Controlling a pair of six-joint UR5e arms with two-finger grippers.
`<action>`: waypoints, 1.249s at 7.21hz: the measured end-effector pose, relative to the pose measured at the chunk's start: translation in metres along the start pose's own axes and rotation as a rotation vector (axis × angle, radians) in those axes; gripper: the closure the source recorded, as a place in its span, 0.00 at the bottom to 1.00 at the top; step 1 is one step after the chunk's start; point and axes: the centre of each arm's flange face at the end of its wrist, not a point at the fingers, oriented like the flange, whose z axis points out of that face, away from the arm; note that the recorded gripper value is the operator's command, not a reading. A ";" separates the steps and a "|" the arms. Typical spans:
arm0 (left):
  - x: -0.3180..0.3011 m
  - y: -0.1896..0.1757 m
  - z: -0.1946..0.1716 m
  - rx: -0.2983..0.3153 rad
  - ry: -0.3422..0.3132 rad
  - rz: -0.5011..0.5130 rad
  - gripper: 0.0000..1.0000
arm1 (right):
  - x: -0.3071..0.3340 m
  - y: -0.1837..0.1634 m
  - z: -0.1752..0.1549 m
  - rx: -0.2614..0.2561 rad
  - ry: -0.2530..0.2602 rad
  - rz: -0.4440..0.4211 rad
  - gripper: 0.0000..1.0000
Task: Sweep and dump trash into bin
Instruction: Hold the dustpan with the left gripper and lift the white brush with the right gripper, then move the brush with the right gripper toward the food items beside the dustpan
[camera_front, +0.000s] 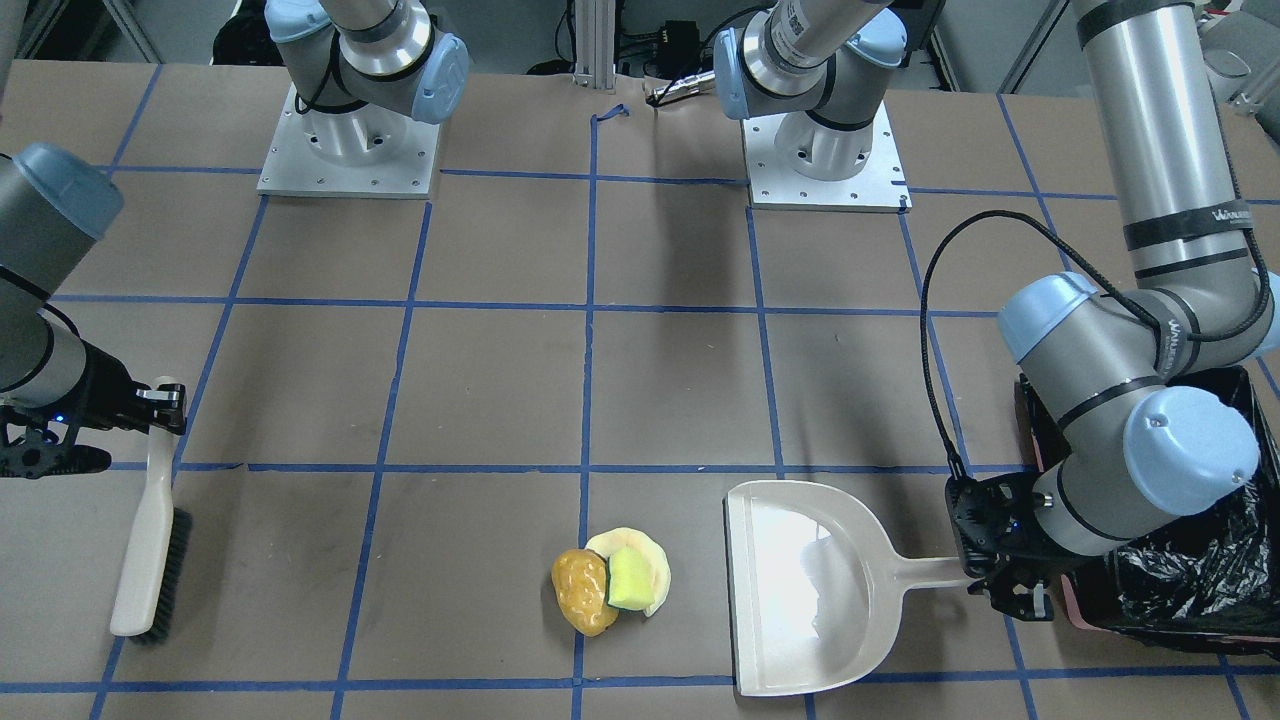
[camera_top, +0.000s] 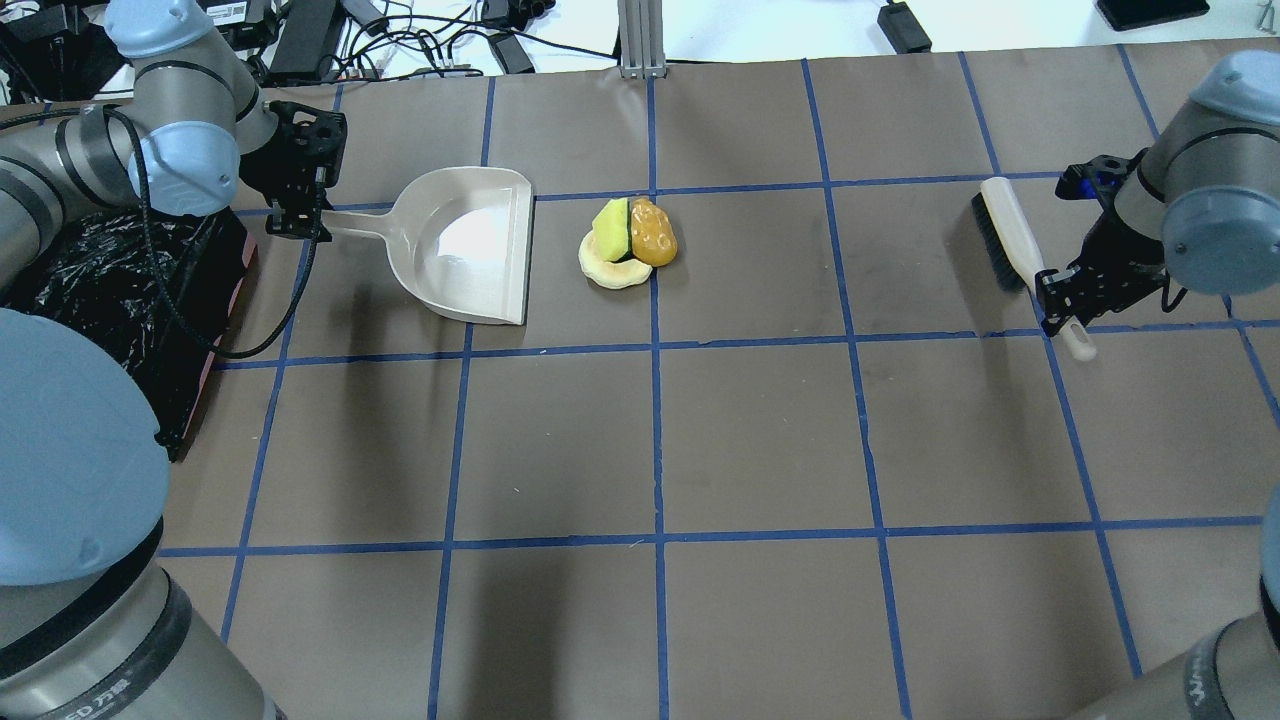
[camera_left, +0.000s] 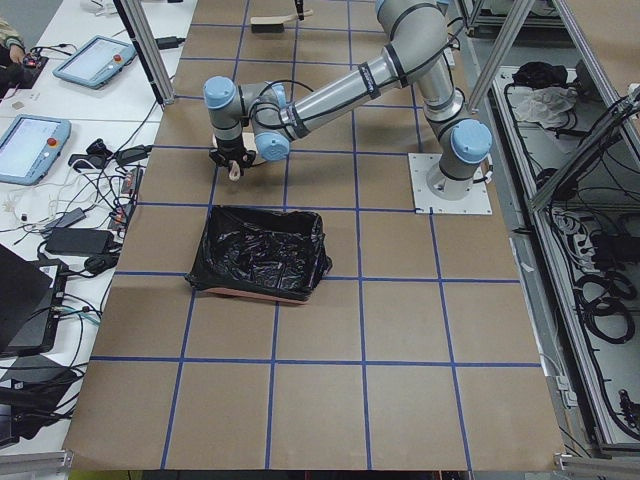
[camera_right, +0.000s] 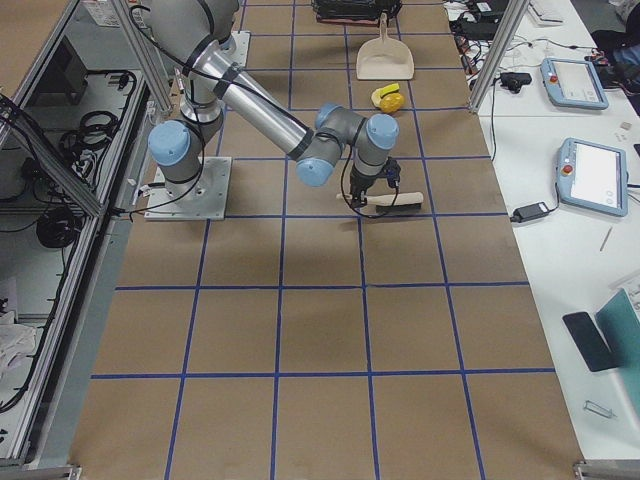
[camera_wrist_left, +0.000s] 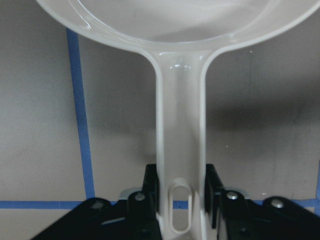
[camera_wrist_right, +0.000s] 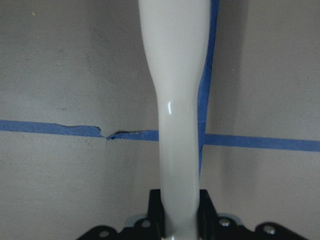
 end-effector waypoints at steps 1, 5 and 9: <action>0.000 -0.005 0.000 -0.018 0.005 0.009 0.77 | 0.000 0.000 -0.001 0.001 -0.002 -0.001 1.00; -0.001 -0.036 -0.005 -0.122 0.020 0.057 0.77 | -0.025 -0.017 -0.036 0.001 -0.005 -0.019 1.00; -0.002 -0.038 -0.001 -0.125 0.026 0.057 0.77 | -0.135 -0.040 -0.049 0.029 -0.084 0.107 1.00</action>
